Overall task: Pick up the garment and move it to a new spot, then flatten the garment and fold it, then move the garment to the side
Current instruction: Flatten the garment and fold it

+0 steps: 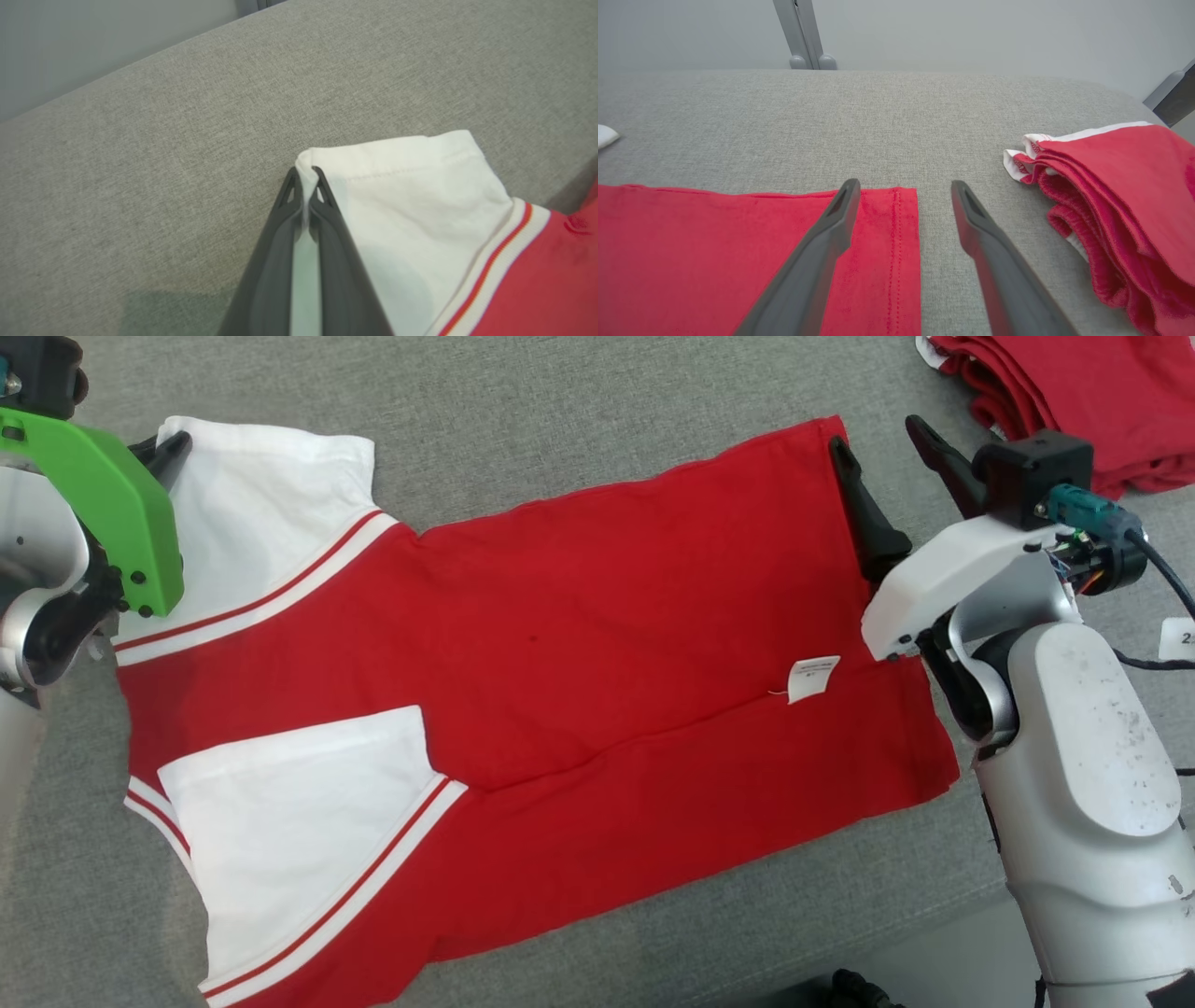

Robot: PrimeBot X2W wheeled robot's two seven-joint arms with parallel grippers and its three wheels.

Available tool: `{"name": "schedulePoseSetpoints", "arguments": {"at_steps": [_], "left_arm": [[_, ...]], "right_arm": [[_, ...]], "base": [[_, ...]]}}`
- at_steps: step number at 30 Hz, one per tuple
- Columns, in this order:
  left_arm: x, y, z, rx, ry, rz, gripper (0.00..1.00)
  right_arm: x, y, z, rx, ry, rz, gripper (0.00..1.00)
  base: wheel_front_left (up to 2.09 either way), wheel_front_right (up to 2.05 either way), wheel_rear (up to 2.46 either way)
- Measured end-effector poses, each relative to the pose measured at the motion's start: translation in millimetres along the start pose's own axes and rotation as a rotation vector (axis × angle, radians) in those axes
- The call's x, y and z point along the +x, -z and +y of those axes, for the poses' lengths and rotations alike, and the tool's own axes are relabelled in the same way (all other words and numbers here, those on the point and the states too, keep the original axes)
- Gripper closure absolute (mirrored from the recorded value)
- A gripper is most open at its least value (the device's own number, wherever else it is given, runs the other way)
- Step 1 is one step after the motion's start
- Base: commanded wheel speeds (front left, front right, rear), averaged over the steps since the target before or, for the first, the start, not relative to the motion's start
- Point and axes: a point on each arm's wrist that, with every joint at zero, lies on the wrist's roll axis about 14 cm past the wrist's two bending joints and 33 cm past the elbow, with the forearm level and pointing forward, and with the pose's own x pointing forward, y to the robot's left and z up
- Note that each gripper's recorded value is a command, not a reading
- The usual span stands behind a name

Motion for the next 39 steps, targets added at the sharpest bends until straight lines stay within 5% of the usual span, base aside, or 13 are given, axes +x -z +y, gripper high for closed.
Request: {"name": "schedulePoseSetpoints", "arguments": {"at_steps": [9,20,28,30,33,34,39], "left_arm": [[-30,-18,-6,0.020,-0.009,-0.131,1.00],[-62,-23,-19,0.020,0.010,-0.244,1.00],[-67,-18,-23,0.015,0.018,-0.253,1.00],[-68,-18,-24,0.017,0.019,-0.254,1.00],[-69,-20,-26,0.021,0.023,-0.261,1.00],[-69,-20,-26,0.022,0.023,-0.261,1.00],[-70,-23,-28,0.027,0.027,-0.272,1.00]], "right_arm": [[18,-9,-7,-0.041,-0.002,0.071,0.00],[40,22,1,0.040,-0.016,0.259,0.00],[48,47,14,-0.004,-0.055,0.406,0.01],[48,47,16,-0.014,-0.063,0.423,0.50],[47,49,15,-0.032,-0.068,0.435,0.91],[46,49,14,-0.033,-0.067,0.438,1.00],[47,43,10,-0.030,-0.057,0.390,1.00]], "base": [[0.00,0.00,0.00],[0.00,0.00,0.00],[0.00,0.00,0.00],[0.00,0.00,0.00],[0.00,0.00,0.00],[0.00,0.00,0.00],[0.00,0.00,0.00]]}}
